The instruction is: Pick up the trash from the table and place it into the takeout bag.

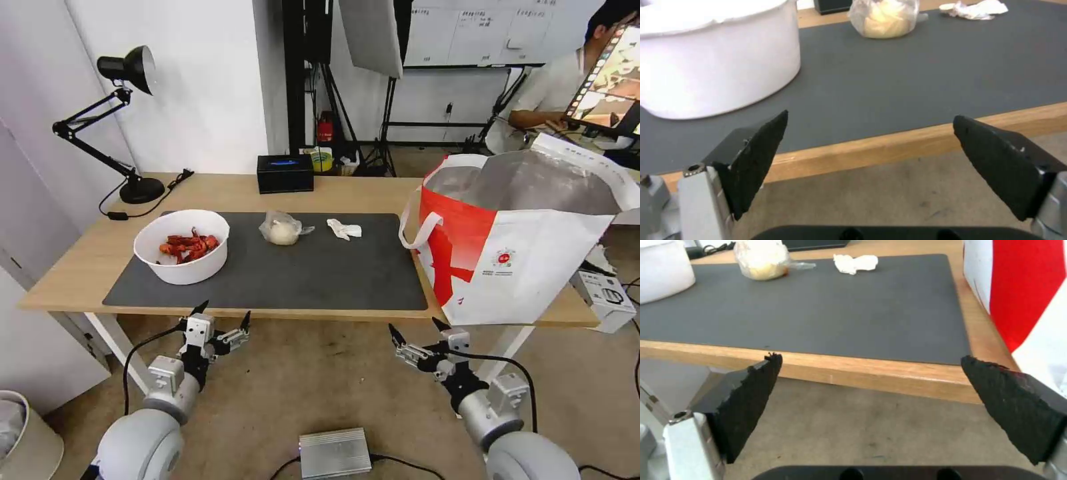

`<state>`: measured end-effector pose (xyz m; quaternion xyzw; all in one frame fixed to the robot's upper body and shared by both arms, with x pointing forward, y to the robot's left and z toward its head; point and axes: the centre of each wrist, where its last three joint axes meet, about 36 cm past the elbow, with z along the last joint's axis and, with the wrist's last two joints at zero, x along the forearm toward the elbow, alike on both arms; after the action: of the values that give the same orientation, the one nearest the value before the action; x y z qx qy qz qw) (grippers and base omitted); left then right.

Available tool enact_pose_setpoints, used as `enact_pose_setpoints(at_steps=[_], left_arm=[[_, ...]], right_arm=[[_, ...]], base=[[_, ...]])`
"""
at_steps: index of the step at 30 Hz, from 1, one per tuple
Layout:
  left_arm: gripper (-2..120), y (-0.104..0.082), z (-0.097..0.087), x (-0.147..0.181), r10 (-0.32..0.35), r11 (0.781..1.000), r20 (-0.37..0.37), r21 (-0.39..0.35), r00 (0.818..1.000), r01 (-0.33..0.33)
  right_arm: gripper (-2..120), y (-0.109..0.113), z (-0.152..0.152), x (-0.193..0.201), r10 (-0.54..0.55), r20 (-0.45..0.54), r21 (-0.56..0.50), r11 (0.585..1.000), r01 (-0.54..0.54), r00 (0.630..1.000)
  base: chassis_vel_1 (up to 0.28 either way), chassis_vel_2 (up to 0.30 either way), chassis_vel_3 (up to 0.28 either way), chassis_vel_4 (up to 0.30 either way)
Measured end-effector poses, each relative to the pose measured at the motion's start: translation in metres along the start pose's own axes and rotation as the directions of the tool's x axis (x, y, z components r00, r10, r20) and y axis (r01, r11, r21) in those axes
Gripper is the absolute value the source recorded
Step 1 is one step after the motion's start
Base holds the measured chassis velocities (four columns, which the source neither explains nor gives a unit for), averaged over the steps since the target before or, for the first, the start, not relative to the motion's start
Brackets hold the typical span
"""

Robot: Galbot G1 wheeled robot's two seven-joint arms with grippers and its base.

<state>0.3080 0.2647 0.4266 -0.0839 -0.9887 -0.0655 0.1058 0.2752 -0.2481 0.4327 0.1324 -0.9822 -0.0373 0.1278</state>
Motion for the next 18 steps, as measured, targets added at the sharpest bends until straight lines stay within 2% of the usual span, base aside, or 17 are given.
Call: enact_pose_setpoints(at_steps=[18], left_arm=[[100,-0.0039,-0.0072,0.0019,0.0,1.0,0.02,0.012,1.0,0.0]], right_arm=[[100,-0.0022,-0.0097,-0.0017,-0.014,0.012,-0.004,1.0,0.015,1.0]], base=[[0.0,0.0,0.0,0.0]])
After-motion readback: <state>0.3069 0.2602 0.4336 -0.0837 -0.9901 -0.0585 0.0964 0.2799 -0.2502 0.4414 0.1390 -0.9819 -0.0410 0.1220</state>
